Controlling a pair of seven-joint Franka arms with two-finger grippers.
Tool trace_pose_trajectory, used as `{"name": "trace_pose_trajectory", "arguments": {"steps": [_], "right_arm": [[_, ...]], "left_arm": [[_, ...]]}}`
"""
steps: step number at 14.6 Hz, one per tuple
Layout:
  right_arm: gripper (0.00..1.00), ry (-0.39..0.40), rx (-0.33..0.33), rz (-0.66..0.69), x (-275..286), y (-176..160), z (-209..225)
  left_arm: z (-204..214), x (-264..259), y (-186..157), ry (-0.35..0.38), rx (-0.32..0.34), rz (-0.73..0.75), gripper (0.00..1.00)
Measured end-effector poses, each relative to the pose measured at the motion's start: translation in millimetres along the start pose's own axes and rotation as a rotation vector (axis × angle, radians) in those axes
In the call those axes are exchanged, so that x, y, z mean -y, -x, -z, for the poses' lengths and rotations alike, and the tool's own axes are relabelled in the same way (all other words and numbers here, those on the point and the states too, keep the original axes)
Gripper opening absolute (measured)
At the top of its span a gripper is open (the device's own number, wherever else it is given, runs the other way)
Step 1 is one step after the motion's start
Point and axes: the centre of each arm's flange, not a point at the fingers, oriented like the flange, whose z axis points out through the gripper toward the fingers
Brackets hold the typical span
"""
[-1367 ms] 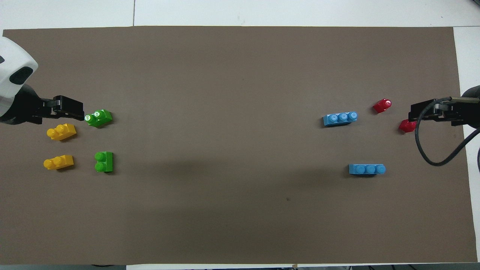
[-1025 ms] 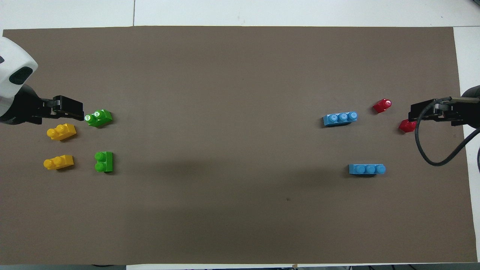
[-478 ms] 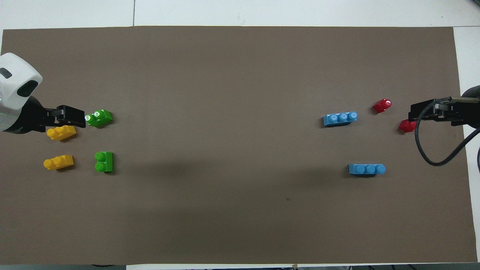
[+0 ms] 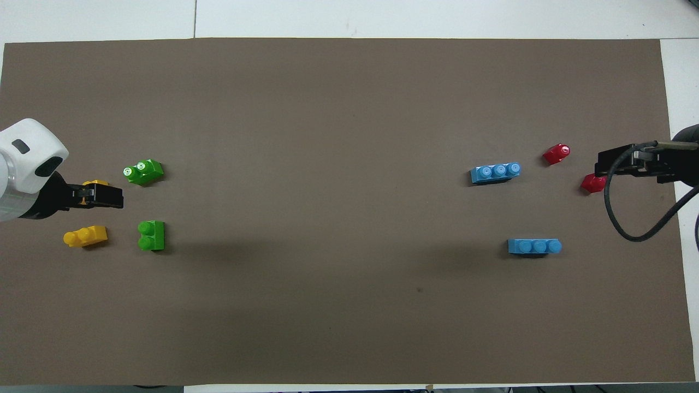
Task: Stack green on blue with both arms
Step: 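Reach the left gripper to the green brick while the right gripper reaches the blue brick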
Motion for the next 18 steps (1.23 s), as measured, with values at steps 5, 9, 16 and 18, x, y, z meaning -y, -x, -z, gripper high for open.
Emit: {"name": "trace_pose_trajectory", "arguments": {"steps": [5, 9, 16, 18], "right_arm": [[1.0, -0.001, -0.007, -0.004, -2.0, -2.6, -1.5], [1.0, -0.01, -0.031, -0.161, -9.1, -13.2, -8.6], [1.0, -0.095, 0.02, -0.726, -5.5, -35.4, -43.3], [1.0, -0.121, 0.05, -0.889, -5.2, -43.7, -57.9]], "left_arm": [[-50.9, 4.0, -2.4, 0.002, 0.021, -0.027, 1.0], [-96.1, 5.1, 5.0, 0.003, 0.024, -0.025, 1.0], [-139.3, 18.7, 17.4, 0.008, 0.064, 0.0, 1.0], [-149.2, 16.6, 19.7, 0.009, 0.083, -0.004, 1.0]]}}
